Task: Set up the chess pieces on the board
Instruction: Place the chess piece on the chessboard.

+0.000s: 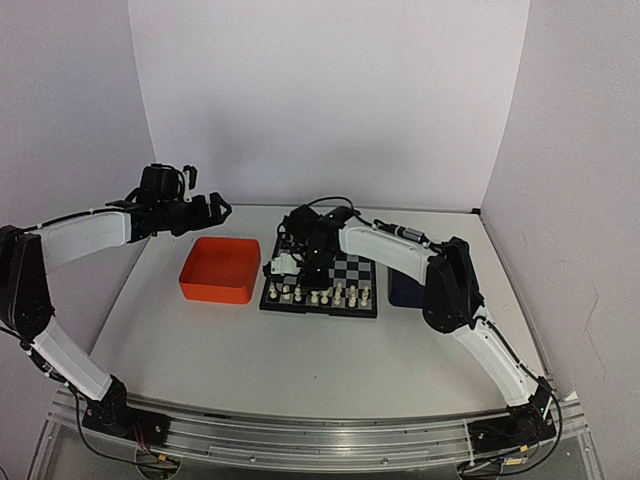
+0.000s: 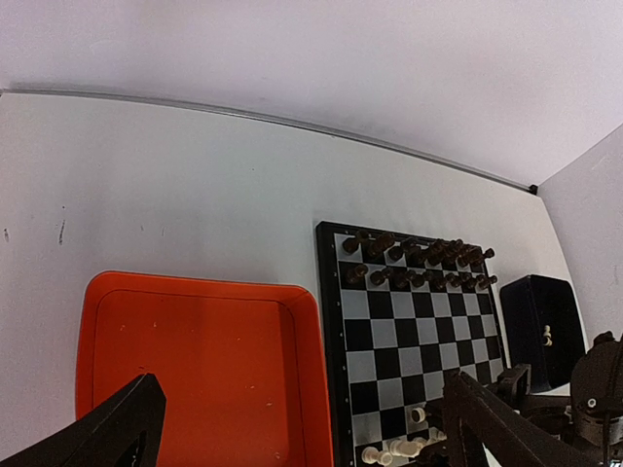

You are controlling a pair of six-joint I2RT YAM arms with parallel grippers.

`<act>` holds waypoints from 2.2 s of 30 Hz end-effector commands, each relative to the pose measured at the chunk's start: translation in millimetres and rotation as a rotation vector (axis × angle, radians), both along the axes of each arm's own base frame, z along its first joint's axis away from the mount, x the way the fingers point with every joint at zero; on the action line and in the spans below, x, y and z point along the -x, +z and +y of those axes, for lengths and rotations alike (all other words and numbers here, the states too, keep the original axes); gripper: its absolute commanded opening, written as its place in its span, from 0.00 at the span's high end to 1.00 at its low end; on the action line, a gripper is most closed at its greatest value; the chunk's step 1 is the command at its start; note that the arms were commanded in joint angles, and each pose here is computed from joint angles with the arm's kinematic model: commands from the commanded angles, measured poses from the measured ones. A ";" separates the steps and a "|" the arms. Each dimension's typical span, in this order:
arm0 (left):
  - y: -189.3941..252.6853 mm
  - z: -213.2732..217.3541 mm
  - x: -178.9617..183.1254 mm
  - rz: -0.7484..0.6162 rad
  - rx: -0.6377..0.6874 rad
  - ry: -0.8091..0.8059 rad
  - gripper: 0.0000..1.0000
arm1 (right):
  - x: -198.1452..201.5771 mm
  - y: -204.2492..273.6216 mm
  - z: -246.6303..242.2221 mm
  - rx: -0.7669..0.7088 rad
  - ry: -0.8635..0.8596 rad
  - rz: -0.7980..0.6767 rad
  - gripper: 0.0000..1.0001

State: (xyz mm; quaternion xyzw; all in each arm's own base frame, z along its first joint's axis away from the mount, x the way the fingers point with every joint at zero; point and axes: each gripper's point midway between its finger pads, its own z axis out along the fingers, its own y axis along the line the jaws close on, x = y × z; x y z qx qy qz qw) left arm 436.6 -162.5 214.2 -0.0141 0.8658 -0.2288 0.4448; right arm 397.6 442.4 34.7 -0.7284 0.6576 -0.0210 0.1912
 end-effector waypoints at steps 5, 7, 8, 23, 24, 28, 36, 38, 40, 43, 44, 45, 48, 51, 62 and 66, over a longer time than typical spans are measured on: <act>17.9 -7.4 -5.8 -0.058 0.032 -0.025 0.00 | -5.4 43.8 6.3 -0.054 -0.006 -0.061 0.95; 18.4 -8.6 -5.6 -0.059 0.036 -0.031 0.00 | -6.9 48.0 6.7 -0.058 -0.009 -0.072 0.96; 18.8 -9.0 -5.5 -0.061 0.038 -0.033 0.00 | -7.7 49.9 6.9 -0.062 -0.012 -0.076 0.96; 24.3 -13.2 -1.2 -0.068 0.057 -0.060 0.00 | -8.4 51.6 -0.8 -0.039 -0.013 -0.089 0.97; 24.2 -13.1 -0.9 -0.067 0.056 -0.060 0.00 | -8.6 50.4 -2.2 -0.030 -0.011 -0.092 0.97; 21.9 -13.3 -0.5 -0.062 0.058 -0.058 0.00 | -7.2 48.7 -5.9 -0.007 0.007 -0.097 0.97; 20.4 -14.8 -3.7 -0.060 0.069 -0.058 0.00 | -7.2 48.4 -4.8 -0.006 0.022 -0.100 0.94; 20.2 -15.2 -4.5 -0.059 0.069 -0.058 0.00 | -7.7 48.4 -5.2 -0.005 0.025 -0.101 0.94; 20.3 -15.3 -5.1 -0.060 0.069 -0.058 0.00 | -7.4 48.2 -5.5 0.000 0.029 -0.103 0.93; 20.0 -15.7 -5.6 -0.060 0.070 -0.059 0.00 | -7.9 47.4 -6.5 0.006 0.030 -0.106 0.92; 20.2 -15.7 -6.0 -0.060 0.070 -0.058 0.00 | -8.0 47.3 -6.7 0.007 0.030 -0.107 0.92; 20.5 -15.8 -6.1 -0.061 0.070 -0.059 0.00 | -8.3 47.3 -6.9 0.007 0.030 -0.107 0.91; 20.2 -16.1 -6.7 -0.061 0.070 -0.060 0.00 | -8.5 49.3 -5.7 0.003 0.032 -0.110 0.90; 20.9 -16.6 -7.1 -0.063 0.072 -0.062 0.00 | -8.9 51.8 -4.7 -0.005 0.033 -0.112 0.88; 21.1 -17.3 -6.9 -0.064 0.076 -0.064 0.00 | -7.2 57.1 -1.1 -0.026 0.034 -0.109 0.87; 20.7 -18.0 -6.9 -0.063 0.077 -0.068 0.00 | -7.2 57.8 -0.2 -0.025 0.036 -0.114 0.90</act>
